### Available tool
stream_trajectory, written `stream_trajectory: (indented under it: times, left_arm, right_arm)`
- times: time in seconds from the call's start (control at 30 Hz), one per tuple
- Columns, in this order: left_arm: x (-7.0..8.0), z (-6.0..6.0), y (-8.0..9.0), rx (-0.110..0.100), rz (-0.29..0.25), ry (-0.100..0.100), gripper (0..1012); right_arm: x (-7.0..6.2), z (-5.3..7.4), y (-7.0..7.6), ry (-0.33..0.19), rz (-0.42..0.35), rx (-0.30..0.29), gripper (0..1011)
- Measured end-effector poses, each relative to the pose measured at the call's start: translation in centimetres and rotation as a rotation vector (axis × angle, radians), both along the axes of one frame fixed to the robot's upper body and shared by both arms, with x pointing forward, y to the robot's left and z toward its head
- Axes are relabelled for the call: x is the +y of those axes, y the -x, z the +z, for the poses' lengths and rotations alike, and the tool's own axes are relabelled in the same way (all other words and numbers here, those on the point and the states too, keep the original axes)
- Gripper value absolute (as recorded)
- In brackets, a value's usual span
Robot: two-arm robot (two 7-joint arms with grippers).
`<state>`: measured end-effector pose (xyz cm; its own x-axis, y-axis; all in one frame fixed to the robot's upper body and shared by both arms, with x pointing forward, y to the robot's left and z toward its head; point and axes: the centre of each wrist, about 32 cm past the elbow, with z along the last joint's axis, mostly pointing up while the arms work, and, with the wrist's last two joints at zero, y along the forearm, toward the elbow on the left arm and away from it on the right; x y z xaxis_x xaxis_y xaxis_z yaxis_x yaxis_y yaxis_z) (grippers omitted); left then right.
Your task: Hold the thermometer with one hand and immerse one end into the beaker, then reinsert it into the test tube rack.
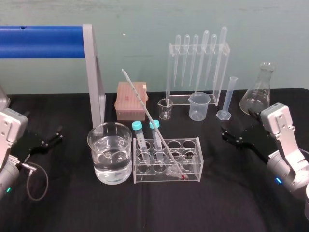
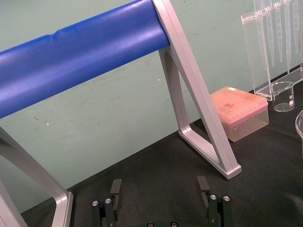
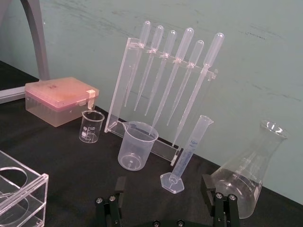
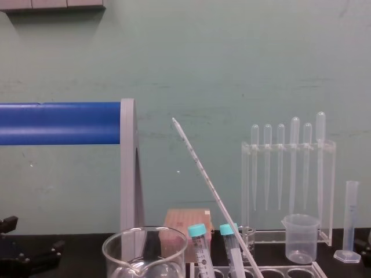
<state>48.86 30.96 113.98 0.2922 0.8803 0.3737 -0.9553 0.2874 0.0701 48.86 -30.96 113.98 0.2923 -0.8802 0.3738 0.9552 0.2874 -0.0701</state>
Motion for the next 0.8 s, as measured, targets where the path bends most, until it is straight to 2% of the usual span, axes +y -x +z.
stream_trajectory:
  times: [0.8]
  left_arm:
    - [0.0, 0.0, 0.0, 0.0, 0.0, 0.0, 1008]
  right_arm:
    - [0.0, 0.0, 0.0, 0.0, 0.0, 0.0, 1003]
